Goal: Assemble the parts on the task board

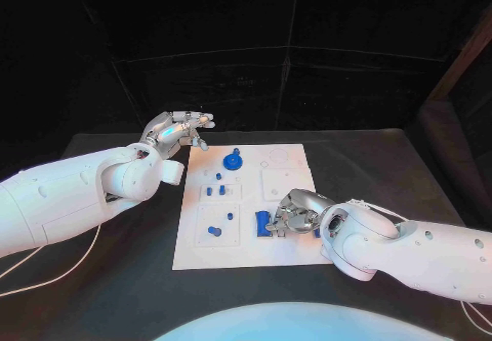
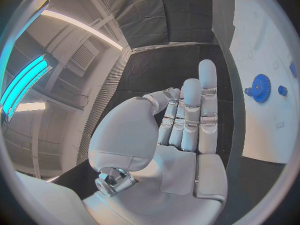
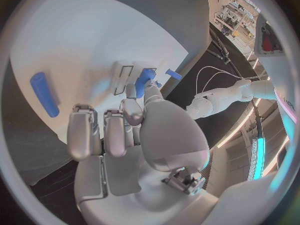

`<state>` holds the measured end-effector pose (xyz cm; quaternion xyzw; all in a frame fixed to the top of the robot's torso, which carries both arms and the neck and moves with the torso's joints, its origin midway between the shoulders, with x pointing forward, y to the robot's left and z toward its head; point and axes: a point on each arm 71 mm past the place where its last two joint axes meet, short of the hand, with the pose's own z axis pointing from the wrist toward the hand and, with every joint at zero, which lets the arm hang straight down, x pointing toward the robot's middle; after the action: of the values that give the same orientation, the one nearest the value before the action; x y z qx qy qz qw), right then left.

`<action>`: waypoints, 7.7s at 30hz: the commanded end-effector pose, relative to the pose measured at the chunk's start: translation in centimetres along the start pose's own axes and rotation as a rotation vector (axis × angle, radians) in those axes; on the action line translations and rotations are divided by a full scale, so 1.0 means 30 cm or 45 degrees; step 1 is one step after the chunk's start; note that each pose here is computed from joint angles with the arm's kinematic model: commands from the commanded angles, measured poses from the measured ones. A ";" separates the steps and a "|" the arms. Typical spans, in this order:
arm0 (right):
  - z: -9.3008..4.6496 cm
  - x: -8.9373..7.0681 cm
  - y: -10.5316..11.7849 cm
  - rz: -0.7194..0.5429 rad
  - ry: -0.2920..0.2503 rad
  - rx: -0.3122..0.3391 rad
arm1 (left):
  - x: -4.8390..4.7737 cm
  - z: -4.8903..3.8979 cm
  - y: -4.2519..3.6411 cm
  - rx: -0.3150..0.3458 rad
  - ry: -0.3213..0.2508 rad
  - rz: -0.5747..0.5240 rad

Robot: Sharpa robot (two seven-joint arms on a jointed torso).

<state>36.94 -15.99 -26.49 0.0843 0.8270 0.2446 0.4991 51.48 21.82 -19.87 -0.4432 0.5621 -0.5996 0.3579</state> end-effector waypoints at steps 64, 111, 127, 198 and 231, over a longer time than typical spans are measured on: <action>-0.078 -0.081 -0.211 -0.364 0.037 0.252 | -0.003 -0.005 -0.007 0.011 0.009 -0.001; -0.077 -0.051 -0.099 0.114 -0.080 0.158 | 0.000 -0.005 -0.005 0.019 0.020 -0.007; -0.031 -0.009 -0.055 0.141 0.002 0.163 | 0.003 -0.005 -0.005 0.018 0.024 -0.008; -0.034 -0.029 -0.080 0.177 -0.027 0.107 | -0.005 -0.008 -0.006 0.018 0.022 -0.008; 0.341 -0.345 -0.210 1.112 -0.439 -0.346 | -0.063 0.080 0.089 0.148 -0.225 -0.048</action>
<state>51.43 -22.31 -25.74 0.3952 0.5995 0.4851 0.4992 54.06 22.03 -23.02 -0.4736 0.5093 -0.6010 0.3940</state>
